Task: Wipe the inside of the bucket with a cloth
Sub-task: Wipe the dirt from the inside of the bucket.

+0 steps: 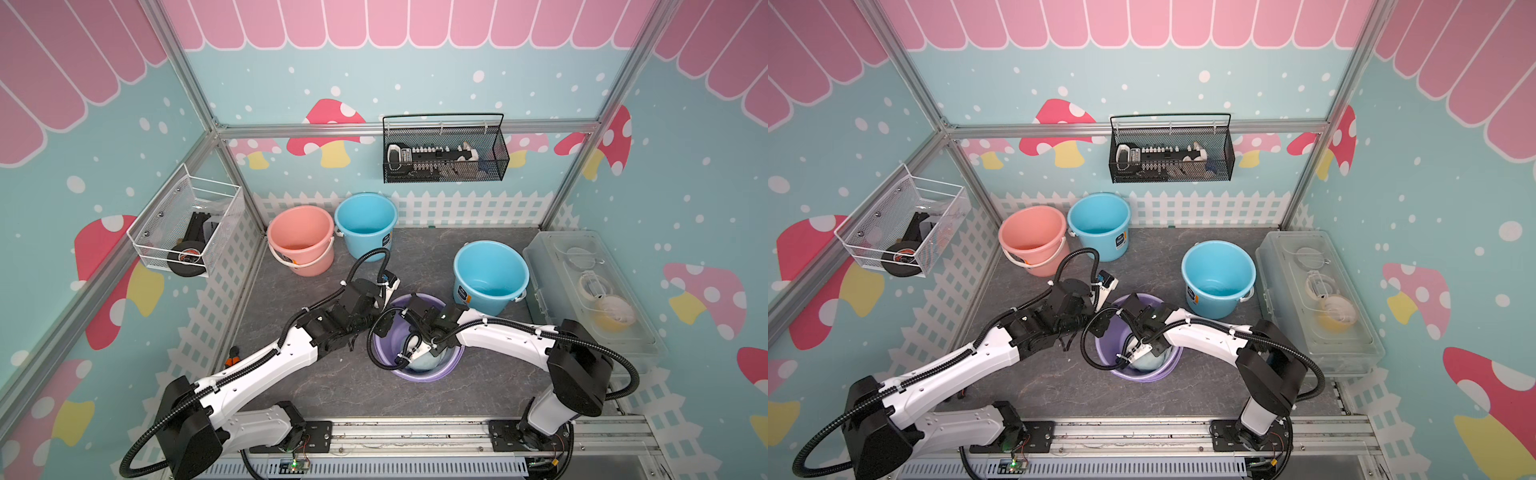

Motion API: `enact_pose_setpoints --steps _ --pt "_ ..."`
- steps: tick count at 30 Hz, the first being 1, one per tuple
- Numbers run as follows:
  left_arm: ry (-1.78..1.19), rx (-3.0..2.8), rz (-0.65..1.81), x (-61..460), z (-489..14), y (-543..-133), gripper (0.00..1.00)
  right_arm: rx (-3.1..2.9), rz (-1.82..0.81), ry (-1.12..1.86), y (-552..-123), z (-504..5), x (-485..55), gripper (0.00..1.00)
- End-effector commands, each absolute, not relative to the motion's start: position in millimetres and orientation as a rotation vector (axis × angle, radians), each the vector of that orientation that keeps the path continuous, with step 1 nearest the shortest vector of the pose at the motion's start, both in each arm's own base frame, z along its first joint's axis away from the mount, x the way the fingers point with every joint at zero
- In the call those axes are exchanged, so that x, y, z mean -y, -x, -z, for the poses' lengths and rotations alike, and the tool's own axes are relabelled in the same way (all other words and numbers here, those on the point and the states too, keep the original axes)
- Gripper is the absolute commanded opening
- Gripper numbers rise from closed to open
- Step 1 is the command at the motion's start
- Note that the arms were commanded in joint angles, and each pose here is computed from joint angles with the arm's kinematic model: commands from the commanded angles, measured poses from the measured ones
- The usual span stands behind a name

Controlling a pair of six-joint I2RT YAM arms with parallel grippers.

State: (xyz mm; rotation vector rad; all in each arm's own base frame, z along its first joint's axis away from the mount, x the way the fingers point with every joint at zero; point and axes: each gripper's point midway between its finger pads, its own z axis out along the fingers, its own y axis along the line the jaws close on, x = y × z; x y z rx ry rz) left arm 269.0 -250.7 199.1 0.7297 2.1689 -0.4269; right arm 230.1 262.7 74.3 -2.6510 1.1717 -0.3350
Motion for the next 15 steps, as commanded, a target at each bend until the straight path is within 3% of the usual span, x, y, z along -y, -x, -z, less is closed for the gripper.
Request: enact_pose_setpoints --steps 1,8,15 --pt "-0.644 -2.114 0.347 238 -216 -284 0.00 -1.311 -0.110 2.821 -164 -56 -244 0.02" --pt "-0.642 -2.112 0.378 245 -211 -281 0.00 -1.287 -0.574 2.600 -138 -68 -301 0.01" --pt "-0.638 -2.115 0.400 250 -208 -278 0.00 -1.188 -0.495 2.199 -184 -81 -369 0.02"
